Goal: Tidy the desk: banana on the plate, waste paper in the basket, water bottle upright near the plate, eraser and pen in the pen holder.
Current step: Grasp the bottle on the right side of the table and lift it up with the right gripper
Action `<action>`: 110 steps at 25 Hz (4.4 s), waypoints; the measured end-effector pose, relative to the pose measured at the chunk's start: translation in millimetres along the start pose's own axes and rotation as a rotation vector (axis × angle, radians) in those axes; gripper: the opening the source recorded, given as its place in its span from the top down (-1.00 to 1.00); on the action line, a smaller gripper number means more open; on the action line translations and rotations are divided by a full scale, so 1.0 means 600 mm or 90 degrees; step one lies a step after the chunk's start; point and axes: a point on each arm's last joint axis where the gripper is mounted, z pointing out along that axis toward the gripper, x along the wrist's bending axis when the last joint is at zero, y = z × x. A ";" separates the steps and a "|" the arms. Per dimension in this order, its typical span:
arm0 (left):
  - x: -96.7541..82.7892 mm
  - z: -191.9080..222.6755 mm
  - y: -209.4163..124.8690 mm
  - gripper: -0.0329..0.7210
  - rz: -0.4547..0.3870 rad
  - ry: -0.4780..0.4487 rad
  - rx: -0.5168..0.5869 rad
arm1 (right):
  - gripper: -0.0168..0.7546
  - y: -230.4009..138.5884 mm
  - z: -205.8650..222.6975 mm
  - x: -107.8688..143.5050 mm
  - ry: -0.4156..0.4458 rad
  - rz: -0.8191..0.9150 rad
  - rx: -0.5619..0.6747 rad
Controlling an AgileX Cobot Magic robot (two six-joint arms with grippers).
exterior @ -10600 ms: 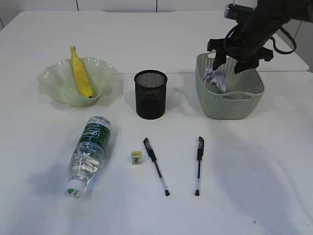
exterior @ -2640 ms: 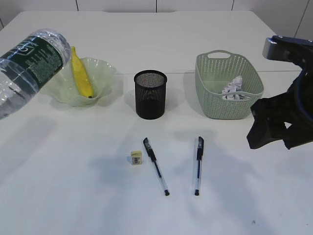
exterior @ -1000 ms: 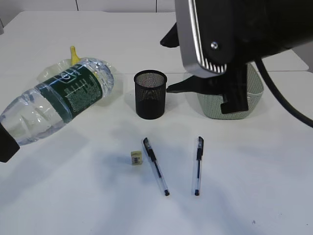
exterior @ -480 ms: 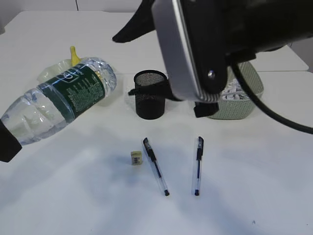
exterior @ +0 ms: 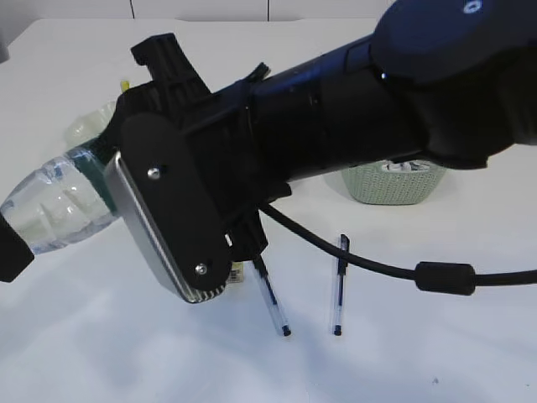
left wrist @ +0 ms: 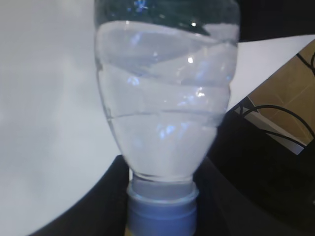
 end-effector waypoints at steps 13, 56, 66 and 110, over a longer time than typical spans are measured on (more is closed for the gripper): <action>0.002 0.001 -0.002 0.27 0.004 0.001 0.012 | -0.37 -0.007 0.031 0.001 -0.052 -0.062 -0.009; -0.003 -0.002 0.008 0.27 0.008 -0.027 -0.028 | -0.38 -0.067 0.058 -0.007 -0.079 -0.006 0.082; -0.003 -0.002 0.009 0.27 0.009 -0.028 -0.029 | -0.34 -0.073 0.055 -0.008 -0.082 0.000 0.074; 0.001 -0.035 0.000 0.02 0.049 0.024 -0.099 | -0.13 -0.104 0.051 -0.007 -0.105 0.106 0.139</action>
